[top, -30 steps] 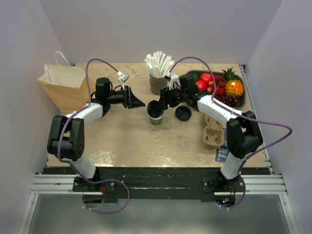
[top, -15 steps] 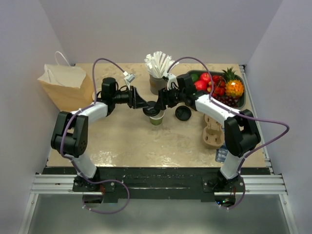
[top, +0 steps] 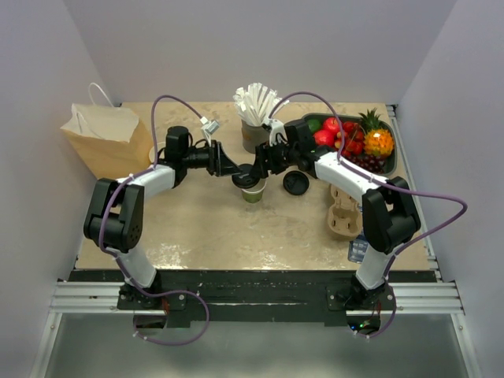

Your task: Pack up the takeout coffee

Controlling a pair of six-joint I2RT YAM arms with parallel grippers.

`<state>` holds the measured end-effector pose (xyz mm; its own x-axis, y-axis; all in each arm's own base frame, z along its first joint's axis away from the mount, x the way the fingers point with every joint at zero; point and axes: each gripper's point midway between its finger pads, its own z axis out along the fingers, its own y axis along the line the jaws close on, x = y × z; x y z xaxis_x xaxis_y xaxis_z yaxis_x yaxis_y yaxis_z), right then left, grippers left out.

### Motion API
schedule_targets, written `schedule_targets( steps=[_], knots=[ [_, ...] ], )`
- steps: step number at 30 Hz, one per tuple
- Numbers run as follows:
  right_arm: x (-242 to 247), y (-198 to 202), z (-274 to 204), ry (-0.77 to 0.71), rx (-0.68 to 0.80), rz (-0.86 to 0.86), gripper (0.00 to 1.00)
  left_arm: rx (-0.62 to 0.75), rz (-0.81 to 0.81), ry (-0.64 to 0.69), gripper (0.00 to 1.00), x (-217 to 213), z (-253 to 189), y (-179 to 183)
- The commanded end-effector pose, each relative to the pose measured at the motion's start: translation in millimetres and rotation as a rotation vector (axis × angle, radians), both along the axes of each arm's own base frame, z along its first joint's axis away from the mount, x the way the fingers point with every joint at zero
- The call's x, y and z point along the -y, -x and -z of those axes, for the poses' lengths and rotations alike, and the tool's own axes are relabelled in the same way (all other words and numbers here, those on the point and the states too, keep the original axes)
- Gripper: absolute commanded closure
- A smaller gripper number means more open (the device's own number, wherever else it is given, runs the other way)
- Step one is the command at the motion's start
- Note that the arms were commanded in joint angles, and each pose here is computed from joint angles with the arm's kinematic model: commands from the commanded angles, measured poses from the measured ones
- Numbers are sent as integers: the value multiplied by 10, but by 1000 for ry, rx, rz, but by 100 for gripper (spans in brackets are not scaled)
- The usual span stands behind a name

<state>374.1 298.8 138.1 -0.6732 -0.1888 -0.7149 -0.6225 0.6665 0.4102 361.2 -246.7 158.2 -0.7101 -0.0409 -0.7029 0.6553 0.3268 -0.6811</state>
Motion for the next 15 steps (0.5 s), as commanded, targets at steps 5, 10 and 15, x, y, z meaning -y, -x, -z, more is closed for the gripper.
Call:
schedule_targets(
  steps=[5,10,15],
  knots=[
    [27,-39,-157,23,40,5,32,73,38,28,51,109,-184,10],
    [75,-13,-133,40,42,6,32,67,50,28,51,153,-186,65],
    [96,19,-176,43,49,2,32,74,45,26,51,151,-209,75]
  ],
)
